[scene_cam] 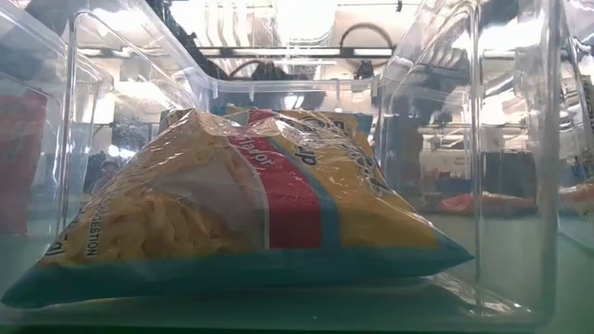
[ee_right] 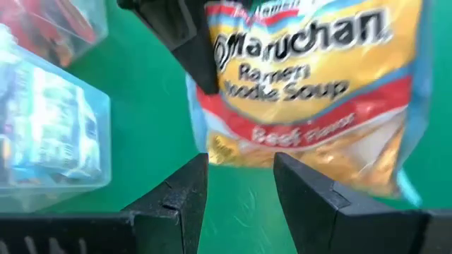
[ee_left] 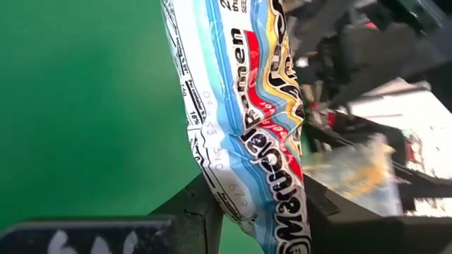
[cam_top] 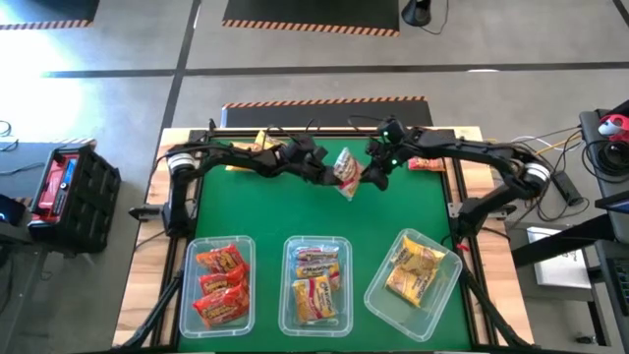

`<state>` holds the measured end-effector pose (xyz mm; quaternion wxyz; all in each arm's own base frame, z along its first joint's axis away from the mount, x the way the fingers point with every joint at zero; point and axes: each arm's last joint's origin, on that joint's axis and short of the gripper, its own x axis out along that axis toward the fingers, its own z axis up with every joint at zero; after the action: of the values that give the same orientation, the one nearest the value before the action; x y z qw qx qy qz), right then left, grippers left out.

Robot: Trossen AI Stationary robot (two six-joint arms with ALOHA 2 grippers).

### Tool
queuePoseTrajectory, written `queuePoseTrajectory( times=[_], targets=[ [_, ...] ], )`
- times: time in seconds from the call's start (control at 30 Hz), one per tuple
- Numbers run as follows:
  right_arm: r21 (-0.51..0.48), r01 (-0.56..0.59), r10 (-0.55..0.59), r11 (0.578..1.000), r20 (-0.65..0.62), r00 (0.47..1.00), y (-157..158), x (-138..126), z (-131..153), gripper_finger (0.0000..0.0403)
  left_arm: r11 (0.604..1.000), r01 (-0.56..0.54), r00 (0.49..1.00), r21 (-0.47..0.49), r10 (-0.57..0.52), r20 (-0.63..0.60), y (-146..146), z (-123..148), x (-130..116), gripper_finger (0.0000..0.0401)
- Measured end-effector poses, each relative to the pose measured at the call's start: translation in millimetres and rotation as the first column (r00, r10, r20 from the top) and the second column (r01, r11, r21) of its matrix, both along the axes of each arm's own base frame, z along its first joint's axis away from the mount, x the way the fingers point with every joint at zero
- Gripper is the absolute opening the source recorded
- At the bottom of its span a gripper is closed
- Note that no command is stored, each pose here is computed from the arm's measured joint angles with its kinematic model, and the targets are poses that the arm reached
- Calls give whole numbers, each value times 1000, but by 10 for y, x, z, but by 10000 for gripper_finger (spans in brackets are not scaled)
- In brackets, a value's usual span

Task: Sort Maruchan noodles
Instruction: Put the blue noodle pack into the middle transparent bin

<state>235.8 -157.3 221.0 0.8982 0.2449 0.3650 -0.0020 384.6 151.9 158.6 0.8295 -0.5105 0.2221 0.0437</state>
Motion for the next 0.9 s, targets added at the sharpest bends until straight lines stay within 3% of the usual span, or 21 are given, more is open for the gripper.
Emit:
queuePoseTrajectory(
  times=[0.17, 0.37, 0.53, 0.67, 0.8, 0.9],
  targets=[
    [-70, 0, 7, 998, 95, 995, 89, -117, 295, 153, 998, 55, 997, -5, -55, 61, -82, 253, -12, 92],
    [-105, 18, -1, 994, 163, 987, 174, -228, 510, 153, 981, 189, 978, -55, -182, 102, -390, 614, -2, 92],
    [-8, 94, -91, 996, 187, 978, 228, -283, 622, 153, 966, 255, 962, -37, -249, 108, -628, 890, -104, 92],
    [58, 129, -139, 990, 203, 969, 335, -299, 718, 153, 945, 328, 945, -21, -327, 20, -856, 994, -252, 92],
    [64, 223, -231, 973, 178, 956, 473, -231, 758, 153, 904, 427, 902, -25, -428, -54, -1198, 1088, -395, 92],
    [62, 226, -234, 972, 158, 959, 606, -158, 748, 153, 860, 510, 856, -19, -509, -87, -1498, 1165, -500, 92]
  ],
)
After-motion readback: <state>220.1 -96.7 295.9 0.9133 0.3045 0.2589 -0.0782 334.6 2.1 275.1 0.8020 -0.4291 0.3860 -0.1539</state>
